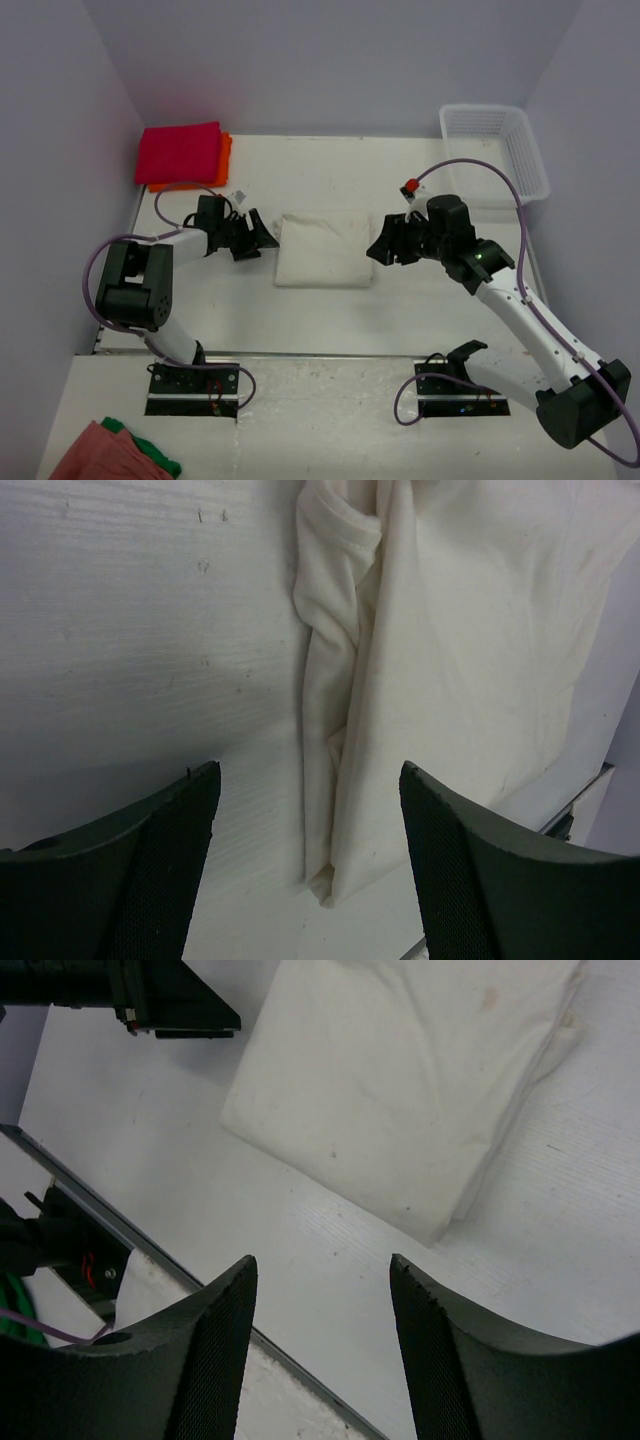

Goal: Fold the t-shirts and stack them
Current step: Fold the long partially folded tshirt into a neat square

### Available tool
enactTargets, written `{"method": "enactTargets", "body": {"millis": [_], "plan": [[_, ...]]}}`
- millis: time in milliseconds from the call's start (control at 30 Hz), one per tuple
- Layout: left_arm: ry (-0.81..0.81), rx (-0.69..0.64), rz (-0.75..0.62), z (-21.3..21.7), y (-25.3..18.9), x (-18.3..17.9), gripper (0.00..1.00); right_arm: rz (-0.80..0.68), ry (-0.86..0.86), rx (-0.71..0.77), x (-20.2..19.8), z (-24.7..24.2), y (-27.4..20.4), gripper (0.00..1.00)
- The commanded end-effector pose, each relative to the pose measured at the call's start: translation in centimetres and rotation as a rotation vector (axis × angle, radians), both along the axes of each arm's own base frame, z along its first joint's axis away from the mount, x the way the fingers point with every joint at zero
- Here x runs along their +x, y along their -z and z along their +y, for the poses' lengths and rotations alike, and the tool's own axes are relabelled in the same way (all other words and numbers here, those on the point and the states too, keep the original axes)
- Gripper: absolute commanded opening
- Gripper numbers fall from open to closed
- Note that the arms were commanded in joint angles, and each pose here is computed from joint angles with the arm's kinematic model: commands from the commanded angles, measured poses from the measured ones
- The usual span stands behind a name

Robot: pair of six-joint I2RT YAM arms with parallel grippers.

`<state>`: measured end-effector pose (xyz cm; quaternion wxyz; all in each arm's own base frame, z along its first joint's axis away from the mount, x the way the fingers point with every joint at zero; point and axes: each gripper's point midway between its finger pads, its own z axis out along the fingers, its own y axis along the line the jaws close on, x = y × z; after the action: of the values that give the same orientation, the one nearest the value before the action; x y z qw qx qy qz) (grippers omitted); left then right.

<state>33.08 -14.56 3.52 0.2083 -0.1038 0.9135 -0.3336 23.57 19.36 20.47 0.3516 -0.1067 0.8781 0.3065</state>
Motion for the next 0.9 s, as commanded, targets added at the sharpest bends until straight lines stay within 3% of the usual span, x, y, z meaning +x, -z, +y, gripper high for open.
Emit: {"method": "enactTargets", "body": {"millis": [0, 567, 867], "plan": [[-0.01, 0.032, -0.004, 0.5, 0.8, 0.1, 0.74, -0.036, -0.014, 0.034, 0.4, 0.6, -0.8, 0.56], [-0.048, 0.055, 0.008, 0.2, 1.4, -0.2, 0.74, -0.045, 0.005, 0.033, 0.5, 0.3, -0.8, 0.57], [0.03, -0.026, 0.099, -9.4, 5.5, -2.4, 0.72, -0.075, 0.024, 0.053, 0.0, -0.1, -2.0, 0.57]]}}
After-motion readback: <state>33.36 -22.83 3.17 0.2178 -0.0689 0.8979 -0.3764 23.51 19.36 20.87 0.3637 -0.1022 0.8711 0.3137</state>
